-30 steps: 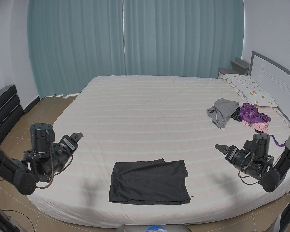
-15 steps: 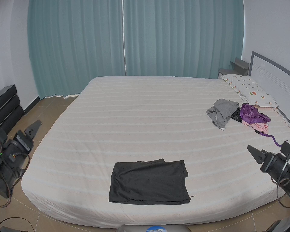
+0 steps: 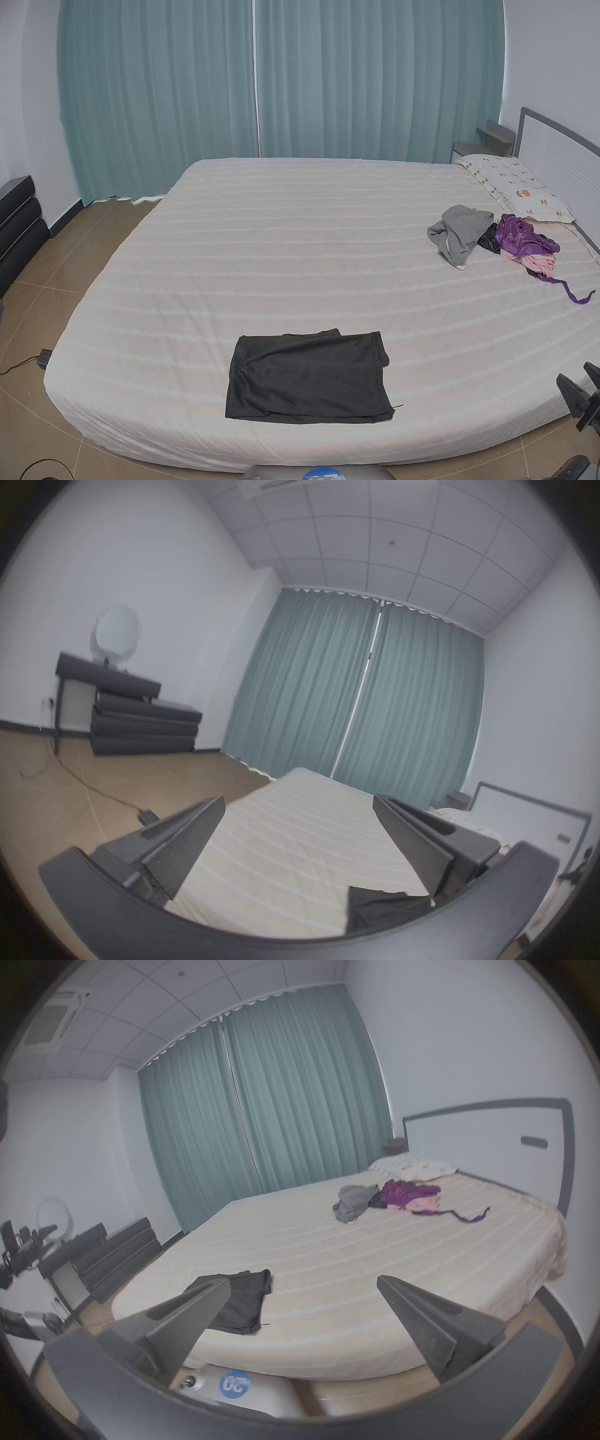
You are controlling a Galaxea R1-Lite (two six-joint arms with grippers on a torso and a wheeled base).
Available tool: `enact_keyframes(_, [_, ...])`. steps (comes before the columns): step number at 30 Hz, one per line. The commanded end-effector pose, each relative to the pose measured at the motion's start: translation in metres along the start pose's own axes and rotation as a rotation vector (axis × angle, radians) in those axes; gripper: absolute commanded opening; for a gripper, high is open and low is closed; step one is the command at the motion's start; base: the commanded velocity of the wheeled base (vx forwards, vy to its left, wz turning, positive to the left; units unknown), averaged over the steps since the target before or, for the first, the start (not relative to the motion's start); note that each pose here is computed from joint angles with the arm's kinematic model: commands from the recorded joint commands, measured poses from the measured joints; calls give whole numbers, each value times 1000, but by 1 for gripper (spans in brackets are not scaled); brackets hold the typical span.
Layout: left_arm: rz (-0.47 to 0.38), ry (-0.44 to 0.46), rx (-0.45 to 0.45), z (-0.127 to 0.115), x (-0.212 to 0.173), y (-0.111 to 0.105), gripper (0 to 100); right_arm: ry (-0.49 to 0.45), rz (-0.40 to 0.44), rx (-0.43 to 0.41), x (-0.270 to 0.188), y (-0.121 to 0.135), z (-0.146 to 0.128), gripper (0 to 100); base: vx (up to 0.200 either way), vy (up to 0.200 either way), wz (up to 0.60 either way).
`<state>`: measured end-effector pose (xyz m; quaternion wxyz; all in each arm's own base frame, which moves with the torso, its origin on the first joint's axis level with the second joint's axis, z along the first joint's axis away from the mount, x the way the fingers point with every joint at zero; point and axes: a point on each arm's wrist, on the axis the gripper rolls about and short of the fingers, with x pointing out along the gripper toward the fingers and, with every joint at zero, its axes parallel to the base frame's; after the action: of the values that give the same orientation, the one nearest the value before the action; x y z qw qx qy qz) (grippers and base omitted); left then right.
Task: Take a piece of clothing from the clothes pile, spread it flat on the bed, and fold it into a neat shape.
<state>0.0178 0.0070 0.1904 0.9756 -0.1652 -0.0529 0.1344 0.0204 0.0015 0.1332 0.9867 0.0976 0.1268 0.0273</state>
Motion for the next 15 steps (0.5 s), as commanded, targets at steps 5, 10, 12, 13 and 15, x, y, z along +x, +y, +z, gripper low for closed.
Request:
enact_keyframes(5, [91, -244, 110, -9, -65, 29, 100, -326, -130, -199, -60, -3, -19, 100, 0, 0, 0])
enact_keyframes(10, [127, -295, 134, -12, -74, 31, 100, -363, -152, -251, -62, -4, -24, 100, 0, 0, 0])
enact_keyframes(12, [134, -319, 183, -13, -79, 32, 100, -375, -149, -257, -63, -3, -23, 100, 0, 0, 0])
enact_keyframes(13, [134, -319, 183, -13, -79, 32, 100, -375, -149, -257, -63, -3, -23, 100, 0, 0, 0])
enact_keyframes(15, [132, -323, 188, -13, -80, 32, 100, -382, -151, -261, -63, -3, -22, 100, 0, 0, 0])
